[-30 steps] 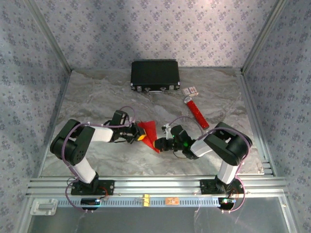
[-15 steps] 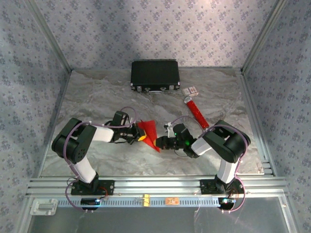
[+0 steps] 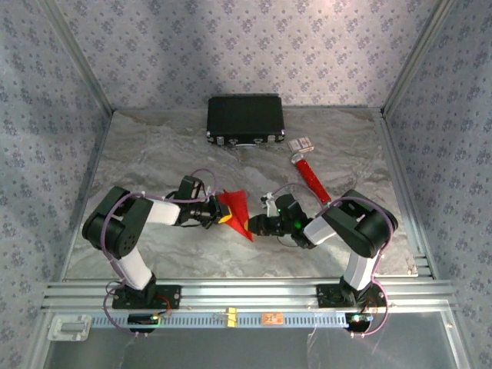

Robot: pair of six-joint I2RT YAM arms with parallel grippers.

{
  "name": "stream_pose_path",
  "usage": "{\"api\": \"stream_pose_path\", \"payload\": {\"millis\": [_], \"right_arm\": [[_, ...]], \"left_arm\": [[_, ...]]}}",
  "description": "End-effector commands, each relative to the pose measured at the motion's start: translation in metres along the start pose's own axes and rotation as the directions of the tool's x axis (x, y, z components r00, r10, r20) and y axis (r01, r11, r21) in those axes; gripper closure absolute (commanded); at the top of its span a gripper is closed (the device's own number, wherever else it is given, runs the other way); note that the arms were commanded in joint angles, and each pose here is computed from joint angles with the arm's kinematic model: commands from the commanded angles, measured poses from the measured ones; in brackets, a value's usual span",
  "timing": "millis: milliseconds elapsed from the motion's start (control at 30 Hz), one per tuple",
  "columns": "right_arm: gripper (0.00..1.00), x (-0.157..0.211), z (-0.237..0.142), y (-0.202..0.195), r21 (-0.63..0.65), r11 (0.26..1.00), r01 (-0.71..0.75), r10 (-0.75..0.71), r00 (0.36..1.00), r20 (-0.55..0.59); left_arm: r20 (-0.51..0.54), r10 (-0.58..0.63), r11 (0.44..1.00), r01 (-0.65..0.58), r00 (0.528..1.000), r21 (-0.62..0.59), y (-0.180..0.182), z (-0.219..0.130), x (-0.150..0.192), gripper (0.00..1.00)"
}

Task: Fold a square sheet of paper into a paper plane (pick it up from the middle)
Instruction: Fourth fold the wing at the center of the table.

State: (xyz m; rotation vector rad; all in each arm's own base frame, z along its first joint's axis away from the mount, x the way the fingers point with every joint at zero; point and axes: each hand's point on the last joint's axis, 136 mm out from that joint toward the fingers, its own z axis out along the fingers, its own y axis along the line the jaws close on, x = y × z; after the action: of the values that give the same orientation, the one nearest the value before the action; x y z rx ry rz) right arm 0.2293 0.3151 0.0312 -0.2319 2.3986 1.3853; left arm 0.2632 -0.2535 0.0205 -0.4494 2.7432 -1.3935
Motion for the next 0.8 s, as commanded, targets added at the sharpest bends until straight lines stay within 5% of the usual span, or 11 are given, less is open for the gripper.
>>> {"api": "stream_pose_path", "payload": {"millis": [0,767], "right_arm": [[0.94,0.003,0.003,-0.003,0.0,1.0,-0.029,0.029,0.999,-0.033],[0.95,0.005,0.003,-0.017,0.007,0.994,-0.111,0.111,0.993,-0.047]], "left_arm": [[-0.009,-0.074,0.989,0.072,0.997,-0.131,0.04,0.004,0.007,0.95],[0.012,-0.038,0.991,0.039,0.999,-0.128,0.03,0.002,-0.002,0.94]]}}
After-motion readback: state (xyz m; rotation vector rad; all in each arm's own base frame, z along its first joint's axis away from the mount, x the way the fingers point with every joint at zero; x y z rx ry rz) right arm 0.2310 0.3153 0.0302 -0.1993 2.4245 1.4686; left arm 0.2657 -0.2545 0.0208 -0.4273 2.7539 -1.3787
